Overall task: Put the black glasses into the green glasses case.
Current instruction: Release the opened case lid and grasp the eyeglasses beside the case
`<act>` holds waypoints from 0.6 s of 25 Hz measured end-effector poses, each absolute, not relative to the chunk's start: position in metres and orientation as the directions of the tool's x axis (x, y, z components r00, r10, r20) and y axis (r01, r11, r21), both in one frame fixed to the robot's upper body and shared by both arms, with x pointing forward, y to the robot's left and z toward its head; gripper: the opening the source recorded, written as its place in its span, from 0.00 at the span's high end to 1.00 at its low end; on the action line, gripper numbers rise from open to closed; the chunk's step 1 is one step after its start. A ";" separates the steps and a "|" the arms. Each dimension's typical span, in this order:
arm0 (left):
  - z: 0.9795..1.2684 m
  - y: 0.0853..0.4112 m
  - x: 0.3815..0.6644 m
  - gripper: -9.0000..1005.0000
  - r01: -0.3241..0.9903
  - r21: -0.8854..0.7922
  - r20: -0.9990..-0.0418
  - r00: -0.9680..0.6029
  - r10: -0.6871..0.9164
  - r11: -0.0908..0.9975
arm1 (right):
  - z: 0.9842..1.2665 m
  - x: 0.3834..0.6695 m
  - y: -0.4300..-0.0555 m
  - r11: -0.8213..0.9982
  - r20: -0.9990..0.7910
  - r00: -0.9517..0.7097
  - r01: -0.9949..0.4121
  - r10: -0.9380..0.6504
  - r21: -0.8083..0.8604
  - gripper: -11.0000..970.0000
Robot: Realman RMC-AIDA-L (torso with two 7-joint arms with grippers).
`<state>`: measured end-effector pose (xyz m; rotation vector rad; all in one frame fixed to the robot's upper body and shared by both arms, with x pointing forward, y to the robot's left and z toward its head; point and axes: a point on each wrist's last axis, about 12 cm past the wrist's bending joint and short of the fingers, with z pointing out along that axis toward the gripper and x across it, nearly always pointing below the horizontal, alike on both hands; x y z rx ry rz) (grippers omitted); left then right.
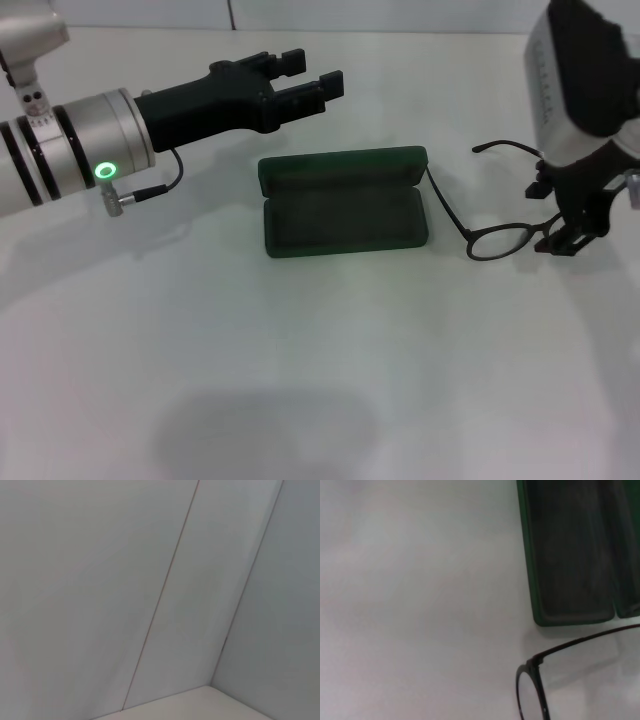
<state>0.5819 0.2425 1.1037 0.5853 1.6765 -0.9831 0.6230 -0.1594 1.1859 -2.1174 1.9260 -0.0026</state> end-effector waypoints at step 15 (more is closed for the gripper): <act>1.101 0.242 0.583 0.27 0.771 -0.305 -0.946 -0.315 -0.080 0.559 | 1.157 0.636 -0.142 -0.103 -0.125 0.127 -0.978 -0.984 -0.183 0.46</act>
